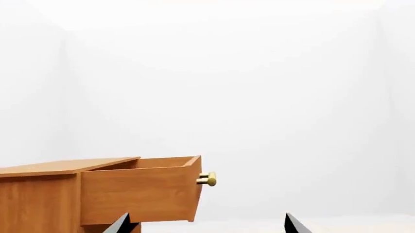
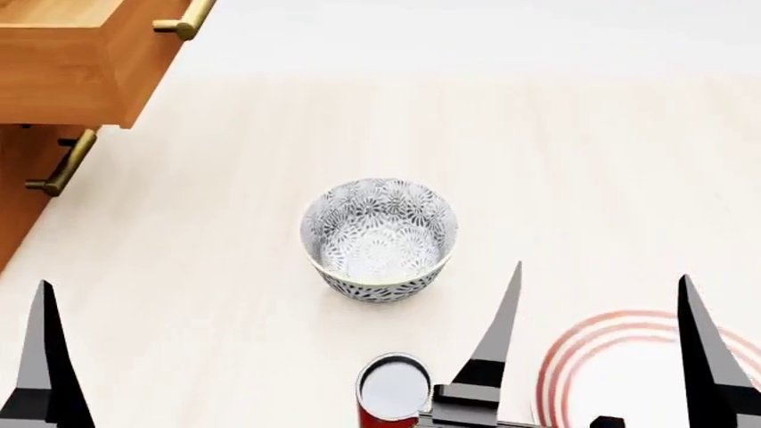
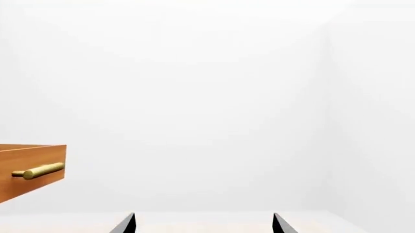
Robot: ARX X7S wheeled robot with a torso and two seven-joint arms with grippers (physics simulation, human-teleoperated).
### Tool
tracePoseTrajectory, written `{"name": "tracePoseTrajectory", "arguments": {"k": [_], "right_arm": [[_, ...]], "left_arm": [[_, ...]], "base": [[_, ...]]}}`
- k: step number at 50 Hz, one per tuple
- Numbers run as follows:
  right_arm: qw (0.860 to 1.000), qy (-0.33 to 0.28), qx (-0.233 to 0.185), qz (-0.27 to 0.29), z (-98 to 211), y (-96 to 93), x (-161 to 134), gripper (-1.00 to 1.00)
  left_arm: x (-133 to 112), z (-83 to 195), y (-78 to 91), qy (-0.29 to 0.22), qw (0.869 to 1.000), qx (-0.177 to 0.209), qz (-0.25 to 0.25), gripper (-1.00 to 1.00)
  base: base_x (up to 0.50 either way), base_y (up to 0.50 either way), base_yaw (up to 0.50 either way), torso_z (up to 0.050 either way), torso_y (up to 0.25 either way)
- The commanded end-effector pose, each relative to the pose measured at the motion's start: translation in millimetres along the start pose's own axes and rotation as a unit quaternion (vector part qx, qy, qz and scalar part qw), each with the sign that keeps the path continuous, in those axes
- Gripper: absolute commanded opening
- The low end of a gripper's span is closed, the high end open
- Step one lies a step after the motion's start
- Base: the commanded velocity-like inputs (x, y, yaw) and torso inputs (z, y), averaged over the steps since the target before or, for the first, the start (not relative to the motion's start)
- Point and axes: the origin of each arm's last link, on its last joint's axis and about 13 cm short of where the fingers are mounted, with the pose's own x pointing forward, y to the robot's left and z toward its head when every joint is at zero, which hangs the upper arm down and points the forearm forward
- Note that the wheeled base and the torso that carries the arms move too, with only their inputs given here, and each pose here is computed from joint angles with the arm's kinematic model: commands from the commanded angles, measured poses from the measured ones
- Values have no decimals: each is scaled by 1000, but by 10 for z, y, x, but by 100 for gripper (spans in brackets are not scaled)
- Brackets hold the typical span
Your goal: Put the bowl on top of the cabinet.
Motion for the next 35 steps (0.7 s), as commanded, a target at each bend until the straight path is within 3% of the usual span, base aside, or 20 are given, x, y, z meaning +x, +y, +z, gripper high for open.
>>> {"name": "tracePoseTrajectory", "arguments": {"k": [1,29,33,35], "right_arm": [[1000,1,0,-2,6,-7,-2,100],[1000,-3,3,-14,1,-25,-6,100],[1000,-8,8,-15,6,-32,-10,100],[1000,0,-20,-12,-1,-24,-6,100]], "left_arm": [[-3,13,-4,-1,1000,0,-1,100],[-3,24,1,-2,1000,-1,-3,100],[-7,26,0,-2,1000,-2,-3,100],[-8,27,0,-1,1000,-2,-3,100]], "base": [[500,0,0,0,0],[500,0,0,0,1],[0,0,0,0,3],[0,0,0,0,0]]}}
